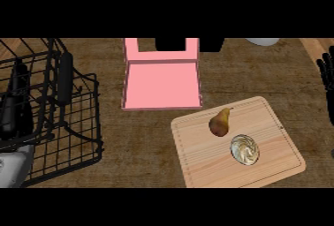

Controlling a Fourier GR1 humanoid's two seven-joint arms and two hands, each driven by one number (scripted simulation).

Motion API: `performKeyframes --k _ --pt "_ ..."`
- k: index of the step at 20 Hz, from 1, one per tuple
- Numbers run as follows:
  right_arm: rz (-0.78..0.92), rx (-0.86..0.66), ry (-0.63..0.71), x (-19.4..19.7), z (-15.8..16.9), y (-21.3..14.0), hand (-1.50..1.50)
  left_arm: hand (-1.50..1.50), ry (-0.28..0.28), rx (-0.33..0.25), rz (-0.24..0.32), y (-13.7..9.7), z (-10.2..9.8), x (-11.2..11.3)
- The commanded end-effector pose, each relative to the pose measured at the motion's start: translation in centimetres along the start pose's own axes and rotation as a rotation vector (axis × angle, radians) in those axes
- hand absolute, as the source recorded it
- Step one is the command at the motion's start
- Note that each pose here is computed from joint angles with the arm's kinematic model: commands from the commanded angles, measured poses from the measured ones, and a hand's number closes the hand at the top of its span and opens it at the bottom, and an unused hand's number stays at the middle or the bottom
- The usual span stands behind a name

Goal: Pick the cupcake from the cutting board and place it in the cardboard box

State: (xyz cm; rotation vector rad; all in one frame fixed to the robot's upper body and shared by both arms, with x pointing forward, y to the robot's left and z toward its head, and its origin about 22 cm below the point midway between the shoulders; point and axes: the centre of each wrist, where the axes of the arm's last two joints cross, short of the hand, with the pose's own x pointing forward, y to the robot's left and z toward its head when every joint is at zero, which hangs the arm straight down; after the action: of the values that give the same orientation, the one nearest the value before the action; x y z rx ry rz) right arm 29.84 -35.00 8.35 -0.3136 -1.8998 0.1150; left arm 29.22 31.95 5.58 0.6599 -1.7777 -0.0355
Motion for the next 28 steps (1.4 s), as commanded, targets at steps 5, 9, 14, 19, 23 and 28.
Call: performKeyframes --k 5,9,14,19,23,28 --pt "-0.353 0.375 -0.190 4.7 -2.1 8.1 -1.50 0.00 0.179 -0.234 0.003 -3.0 3.9 -2.4" --pt "0.032 0.151 0.026 0.9 0.9 7.3 1.50 0.00 0.292 -0.314 0.008 -3.5 5.3 -3.4" --pt "-0.186 0.138 -0.021 -1.3 2.6 8.4 -1.50 0.00 0.318 -0.357 0.037 -3.3 6.4 -1.9" --pt "0.149 0.383 -0.026 -0.2 2.4 3.3 -1.50 0.00 0.296 -0.348 0.024 -3.2 8.1 -2.4" --pt "0.451 0.499 -0.021 3.7 -1.3 0.9 -1.50 0.00 0.294 -0.333 0.014 -2.2 4.9 -2.1" --pt "0.683 0.827 0.137 5.7 0.1 1.4 -1.50 0.00 0.304 -0.336 0.017 -2.9 6.3 -2.1"
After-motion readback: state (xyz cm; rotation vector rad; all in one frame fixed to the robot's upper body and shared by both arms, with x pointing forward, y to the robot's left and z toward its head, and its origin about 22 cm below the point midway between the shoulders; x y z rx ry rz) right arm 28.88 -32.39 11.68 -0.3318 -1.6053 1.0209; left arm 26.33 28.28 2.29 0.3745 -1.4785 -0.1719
